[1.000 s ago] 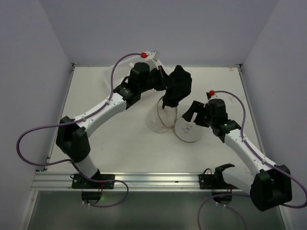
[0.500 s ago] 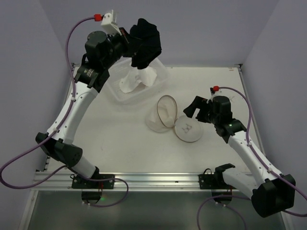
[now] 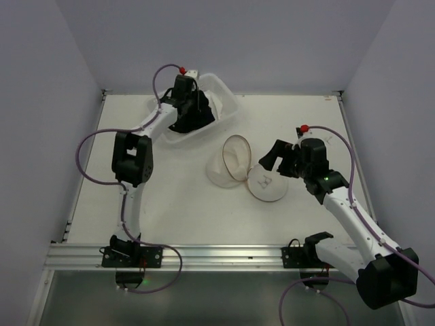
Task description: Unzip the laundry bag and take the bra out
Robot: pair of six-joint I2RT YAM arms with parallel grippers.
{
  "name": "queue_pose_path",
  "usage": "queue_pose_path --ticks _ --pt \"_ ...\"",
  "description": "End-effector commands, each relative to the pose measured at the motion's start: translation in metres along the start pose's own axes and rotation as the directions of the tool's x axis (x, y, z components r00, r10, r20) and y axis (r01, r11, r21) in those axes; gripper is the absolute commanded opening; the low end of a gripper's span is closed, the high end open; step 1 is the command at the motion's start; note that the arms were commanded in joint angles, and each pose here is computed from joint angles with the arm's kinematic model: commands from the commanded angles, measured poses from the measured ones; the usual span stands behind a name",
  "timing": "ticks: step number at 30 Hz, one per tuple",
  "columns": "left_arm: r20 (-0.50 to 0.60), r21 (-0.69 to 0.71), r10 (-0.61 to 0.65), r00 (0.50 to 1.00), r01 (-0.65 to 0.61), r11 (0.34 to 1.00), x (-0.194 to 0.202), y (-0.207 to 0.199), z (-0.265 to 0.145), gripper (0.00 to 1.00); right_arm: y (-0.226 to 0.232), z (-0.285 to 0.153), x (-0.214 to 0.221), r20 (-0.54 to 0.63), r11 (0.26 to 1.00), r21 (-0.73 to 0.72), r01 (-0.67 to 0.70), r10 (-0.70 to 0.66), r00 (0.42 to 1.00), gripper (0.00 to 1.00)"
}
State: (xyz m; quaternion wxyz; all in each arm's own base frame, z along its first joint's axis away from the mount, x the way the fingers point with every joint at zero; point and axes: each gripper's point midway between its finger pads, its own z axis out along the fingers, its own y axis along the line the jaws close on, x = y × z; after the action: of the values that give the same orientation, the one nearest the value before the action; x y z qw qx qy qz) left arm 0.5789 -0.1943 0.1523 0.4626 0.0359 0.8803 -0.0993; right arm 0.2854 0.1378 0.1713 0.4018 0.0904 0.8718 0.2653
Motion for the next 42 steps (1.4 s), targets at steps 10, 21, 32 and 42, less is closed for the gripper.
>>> queue_pose_path --ticks 10,21,32,42 --pt "-0.145 0.058 -0.038 0.989 0.047 0.997 0.064 0.000 0.069 0.64 -0.005 -0.004 0.012 -0.029 1.000 0.013 -0.020 0.020 0.999 0.91" --pt "0.066 0.240 -0.134 0.989 0.115 0.964 -0.048 -0.043 -0.092 0.96 -0.061 -0.001 0.011 0.028 0.939 0.320 -0.125 0.123 0.992 0.91" --pt "-0.186 0.309 -0.086 0.979 0.141 0.940 0.093 -0.078 -0.163 0.90 -0.114 0.019 0.061 -0.067 0.805 0.505 -0.311 0.396 0.916 0.86" --pt "-0.342 0.244 -0.125 0.931 0.217 0.945 0.187 -0.091 -0.126 0.85 -0.123 0.039 0.095 -0.168 0.751 0.570 -0.333 0.504 0.848 0.72"
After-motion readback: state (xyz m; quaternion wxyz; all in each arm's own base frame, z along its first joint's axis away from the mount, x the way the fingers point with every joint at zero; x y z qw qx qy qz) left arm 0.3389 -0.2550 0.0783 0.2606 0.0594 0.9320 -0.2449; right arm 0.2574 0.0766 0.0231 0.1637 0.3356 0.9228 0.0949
